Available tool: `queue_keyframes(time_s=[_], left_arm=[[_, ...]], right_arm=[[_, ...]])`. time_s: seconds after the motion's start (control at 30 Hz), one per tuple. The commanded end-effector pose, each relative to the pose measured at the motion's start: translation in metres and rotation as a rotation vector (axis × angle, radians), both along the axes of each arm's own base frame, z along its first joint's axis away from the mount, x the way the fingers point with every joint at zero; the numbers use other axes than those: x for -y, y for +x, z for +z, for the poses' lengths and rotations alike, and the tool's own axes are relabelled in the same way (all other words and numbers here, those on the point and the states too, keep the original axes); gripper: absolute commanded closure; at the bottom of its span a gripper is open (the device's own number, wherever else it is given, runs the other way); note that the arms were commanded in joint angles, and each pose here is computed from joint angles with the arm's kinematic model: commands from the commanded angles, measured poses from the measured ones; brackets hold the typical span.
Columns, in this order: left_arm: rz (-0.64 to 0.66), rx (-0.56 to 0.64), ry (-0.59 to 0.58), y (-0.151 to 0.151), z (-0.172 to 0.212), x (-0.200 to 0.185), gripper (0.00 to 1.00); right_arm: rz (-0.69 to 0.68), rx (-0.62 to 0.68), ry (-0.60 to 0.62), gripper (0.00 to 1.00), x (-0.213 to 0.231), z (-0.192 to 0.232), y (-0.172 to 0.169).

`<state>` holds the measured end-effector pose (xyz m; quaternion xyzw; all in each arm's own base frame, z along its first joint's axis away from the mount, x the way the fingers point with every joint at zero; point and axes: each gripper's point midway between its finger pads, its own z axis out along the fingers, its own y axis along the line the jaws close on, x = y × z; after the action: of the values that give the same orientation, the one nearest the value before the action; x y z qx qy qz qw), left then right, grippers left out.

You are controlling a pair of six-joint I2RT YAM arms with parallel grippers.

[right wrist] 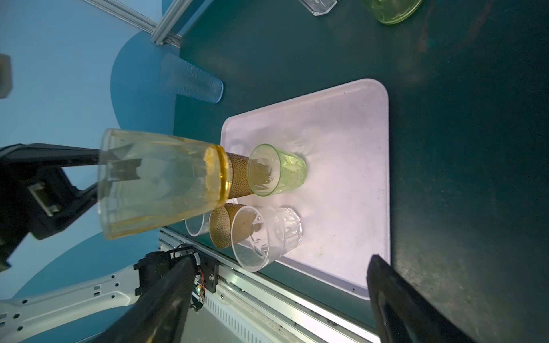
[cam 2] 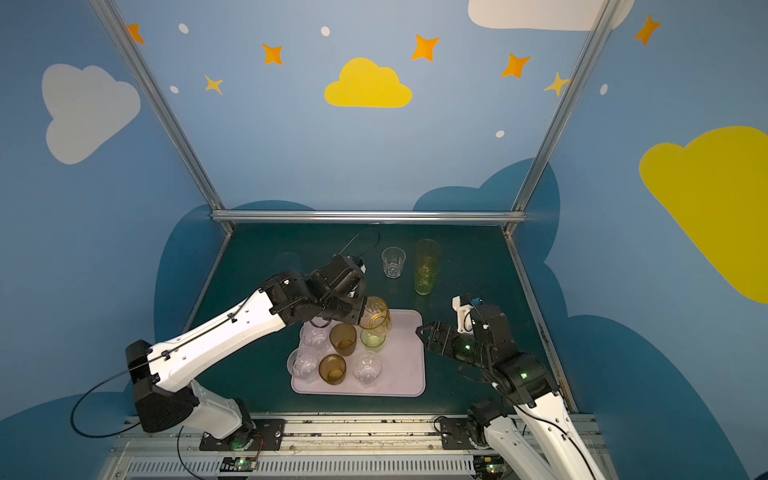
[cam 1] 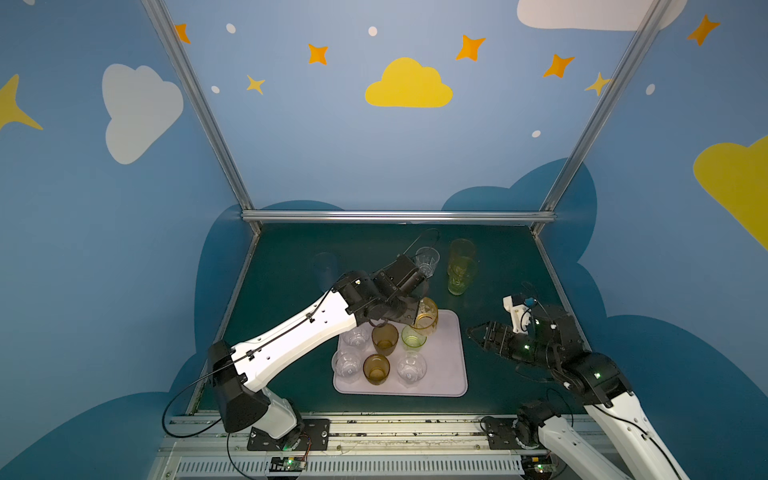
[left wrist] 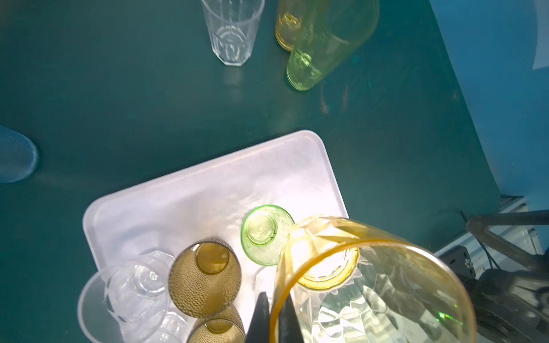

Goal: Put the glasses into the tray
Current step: 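Lift the amber glass and carry it over the tray with left gripper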

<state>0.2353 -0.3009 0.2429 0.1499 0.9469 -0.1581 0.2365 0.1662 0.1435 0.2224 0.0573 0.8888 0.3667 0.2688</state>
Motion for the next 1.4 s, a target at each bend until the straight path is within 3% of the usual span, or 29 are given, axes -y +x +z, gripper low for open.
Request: queue_keyframes(time_s=[0.0, 0.6, 1.37], left_arm=[[0.002, -0.003, 0.003, -0.009, -0.002, 0.006, 0.96], [-0.082, -0.074, 0.032, -0.044, -0.04, 0.047, 0.96], [-0.102, -0.115, 0.076, -0.057, -0.086, 0.068, 0.96]], right_arm=[[-0.017, 0.001, 0.035, 0.1, 0.002, 0.003, -0.006], [-0.035, 0.012, 0.078, 0.1, 0.006, 0.004, -0.016], [-0.105, -0.006, 0.075, 0.1, 0.017, -0.007, -0.019]])
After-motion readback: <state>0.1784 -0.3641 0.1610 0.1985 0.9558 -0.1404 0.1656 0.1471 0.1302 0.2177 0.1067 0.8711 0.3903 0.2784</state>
